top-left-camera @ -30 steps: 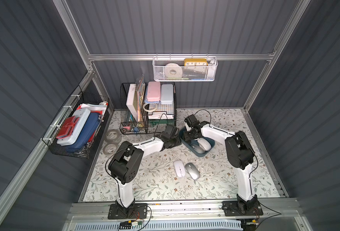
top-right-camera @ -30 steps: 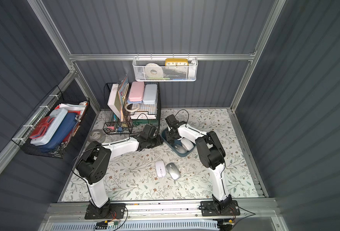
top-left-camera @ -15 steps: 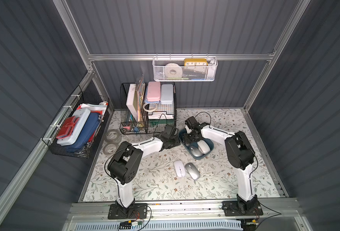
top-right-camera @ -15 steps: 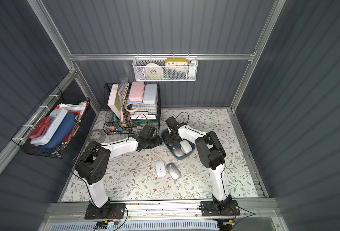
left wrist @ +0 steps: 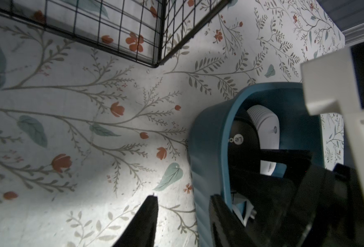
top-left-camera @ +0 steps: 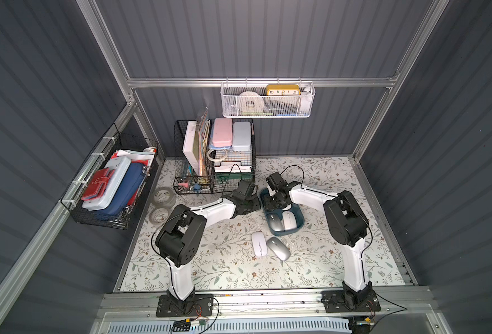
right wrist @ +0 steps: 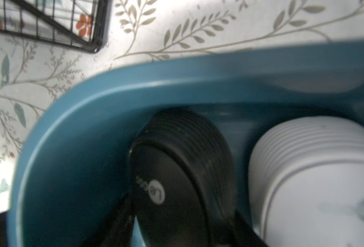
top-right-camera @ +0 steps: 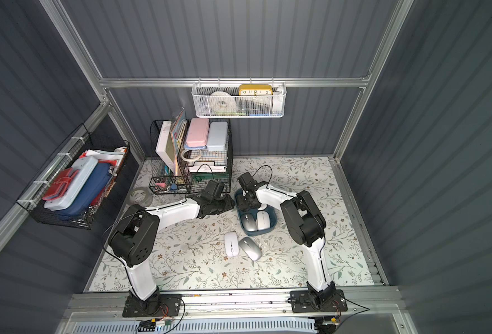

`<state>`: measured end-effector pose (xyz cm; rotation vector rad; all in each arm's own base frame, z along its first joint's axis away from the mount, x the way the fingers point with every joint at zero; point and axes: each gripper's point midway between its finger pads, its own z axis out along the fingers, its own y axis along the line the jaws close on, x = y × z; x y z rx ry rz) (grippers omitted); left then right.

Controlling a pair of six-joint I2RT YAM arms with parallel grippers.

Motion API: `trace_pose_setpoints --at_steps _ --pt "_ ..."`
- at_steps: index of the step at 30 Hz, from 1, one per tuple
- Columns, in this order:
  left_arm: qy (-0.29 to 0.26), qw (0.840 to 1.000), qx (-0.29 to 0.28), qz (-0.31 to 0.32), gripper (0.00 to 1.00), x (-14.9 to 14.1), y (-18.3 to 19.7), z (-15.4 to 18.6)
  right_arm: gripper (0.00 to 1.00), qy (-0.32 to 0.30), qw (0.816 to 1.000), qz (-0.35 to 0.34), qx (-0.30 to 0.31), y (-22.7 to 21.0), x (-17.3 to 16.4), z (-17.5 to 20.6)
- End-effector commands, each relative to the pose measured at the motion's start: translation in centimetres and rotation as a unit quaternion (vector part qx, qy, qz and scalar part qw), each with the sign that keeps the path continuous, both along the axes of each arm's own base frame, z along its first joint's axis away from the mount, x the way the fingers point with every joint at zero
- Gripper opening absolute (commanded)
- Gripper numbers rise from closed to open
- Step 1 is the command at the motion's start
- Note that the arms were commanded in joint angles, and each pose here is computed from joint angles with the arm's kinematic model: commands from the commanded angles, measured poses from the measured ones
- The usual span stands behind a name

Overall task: Take out the mouse from the storage box
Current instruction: Pick up the mouse from the storage box, then place the mouse at the center of the board.

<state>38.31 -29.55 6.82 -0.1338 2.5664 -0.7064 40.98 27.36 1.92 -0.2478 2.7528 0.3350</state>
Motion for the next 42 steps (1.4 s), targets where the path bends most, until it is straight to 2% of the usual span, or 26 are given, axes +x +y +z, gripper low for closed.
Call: trace_pose_setpoints --at_steps 1,16,22,27,30,36,42 --pt "-0.01 1.0 -0.023 -0.013 0.45 0.1 -1.1 1.4 0.48 0.05 0.999 0.014 -0.003 0.0 -2.7 -2.6" --pt "-0.004 1.0 -0.02 -0.014 0.45 0.0 -1.1 0.8 0.22 0.012 0.999 0.023 0.041 0.7 -2.7 1.0" --pt "-0.01 1.0 -0.018 -0.015 0.45 -0.1 -0.8 1.4 0.19 -0.026 0.998 0.018 0.047 0.2 -2.6 4.4" --pt "-0.039 0.999 -0.017 -0.009 0.47 -0.4 0.1 4.1 0.19 -0.049 0.997 0.013 0.06 -0.4 -3.4 7.1" --pt "-0.057 0.998 -0.003 0.002 0.49 -1.0 1.5 5.7 0.19 -0.055 0.996 0.017 0.068 -0.3 -4.7 8.3" --pt "-0.092 0.993 0.047 0.05 0.57 -3.7 7.0 8.4 0.2 -0.059 0.993 0.045 0.09 2.1 -7.6 10.0" --pt "-0.127 0.976 0.089 0.149 0.64 -7.0 14.7 11.4 0.21 -0.055 0.984 0.086 0.144 8.3 -9.2 10.5"
